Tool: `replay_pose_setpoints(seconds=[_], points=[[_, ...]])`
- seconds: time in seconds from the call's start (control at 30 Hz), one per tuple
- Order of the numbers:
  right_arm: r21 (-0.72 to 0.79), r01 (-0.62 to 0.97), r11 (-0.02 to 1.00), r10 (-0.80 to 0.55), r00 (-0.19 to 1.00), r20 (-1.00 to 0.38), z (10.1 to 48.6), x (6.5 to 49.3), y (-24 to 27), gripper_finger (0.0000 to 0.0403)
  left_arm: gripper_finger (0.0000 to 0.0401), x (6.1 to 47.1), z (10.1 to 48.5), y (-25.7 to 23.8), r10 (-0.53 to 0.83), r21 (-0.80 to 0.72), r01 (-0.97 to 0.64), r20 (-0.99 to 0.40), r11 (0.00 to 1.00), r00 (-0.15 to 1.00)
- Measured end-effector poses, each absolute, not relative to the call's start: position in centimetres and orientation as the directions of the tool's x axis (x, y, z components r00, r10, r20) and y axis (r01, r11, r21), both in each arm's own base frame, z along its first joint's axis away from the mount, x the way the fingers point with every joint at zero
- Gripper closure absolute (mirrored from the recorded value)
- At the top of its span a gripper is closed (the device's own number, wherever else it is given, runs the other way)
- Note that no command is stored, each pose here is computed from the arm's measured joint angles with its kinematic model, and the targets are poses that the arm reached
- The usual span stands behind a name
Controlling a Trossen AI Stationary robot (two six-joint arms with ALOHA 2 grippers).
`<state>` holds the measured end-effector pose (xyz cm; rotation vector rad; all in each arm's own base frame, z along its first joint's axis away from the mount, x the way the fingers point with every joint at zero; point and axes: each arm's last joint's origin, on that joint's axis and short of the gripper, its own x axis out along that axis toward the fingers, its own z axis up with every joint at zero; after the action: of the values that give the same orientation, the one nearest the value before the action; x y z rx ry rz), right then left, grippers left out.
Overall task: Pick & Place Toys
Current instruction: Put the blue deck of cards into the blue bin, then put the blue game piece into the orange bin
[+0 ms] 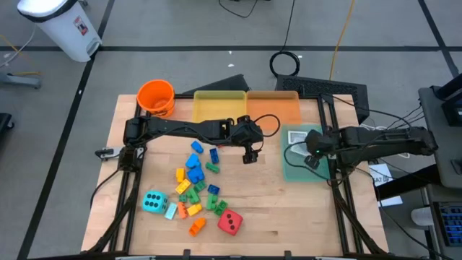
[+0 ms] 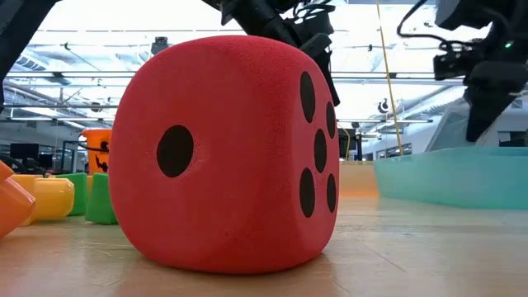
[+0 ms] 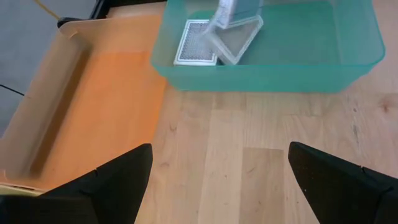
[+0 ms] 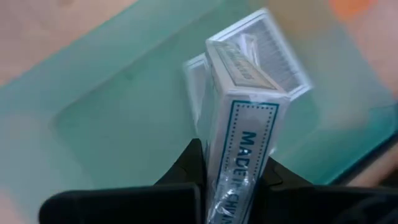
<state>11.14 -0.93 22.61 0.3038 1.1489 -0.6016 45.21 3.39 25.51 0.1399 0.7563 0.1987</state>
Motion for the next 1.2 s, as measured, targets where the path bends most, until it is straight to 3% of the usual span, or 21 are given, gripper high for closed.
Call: replay_pose_setpoints(seconds=[0.17,0.33,0.47,0.7,0.97,1.2], points=[[-0.124,0.566,0.815,-0.304,0.236,-0.923,21.9,12.6,-1.0,0.0370,0.0022,45.2,25.5,3.4,0.229,0.197,-0.128,-0.668,0.972,0.708],[0.035,0.486,0.873,-0.126,0.293,-0.948,21.4,14.1,-0.5,0.0367,0.0022,45.2,25.4,3.4,0.228,0.198,-0.126,-0.673,0.972,0.704],[0.076,0.470,0.879,-0.102,0.340,-0.935,21.3,15.1,-0.4,0.0369,0.0022,45.2,25.4,3.4,0.228,0.198,-0.126,-0.673,0.972,0.704],[0.115,0.463,0.879,-0.051,0.331,-0.942,20.9,15.8,-0.3,0.0291,0.0022,45.1,25.3,3.4,0.228,0.198,-0.123,-0.684,0.972,0.693],[0.095,0.419,0.903,-0.072,0.364,-0.929,20.8,16.5,-0.6,0.0193,0.0022,45.0,25.2,3.4,0.227,0.198,-0.122,-0.694,0.973,0.683],[-0.117,0.464,0.878,-0.297,0.336,-0.894,21.1,16.0,-1.8,0.0193,0.0022,45.0,25.2,3.4,0.227,0.196,-0.124,-0.694,0.973,0.683]])
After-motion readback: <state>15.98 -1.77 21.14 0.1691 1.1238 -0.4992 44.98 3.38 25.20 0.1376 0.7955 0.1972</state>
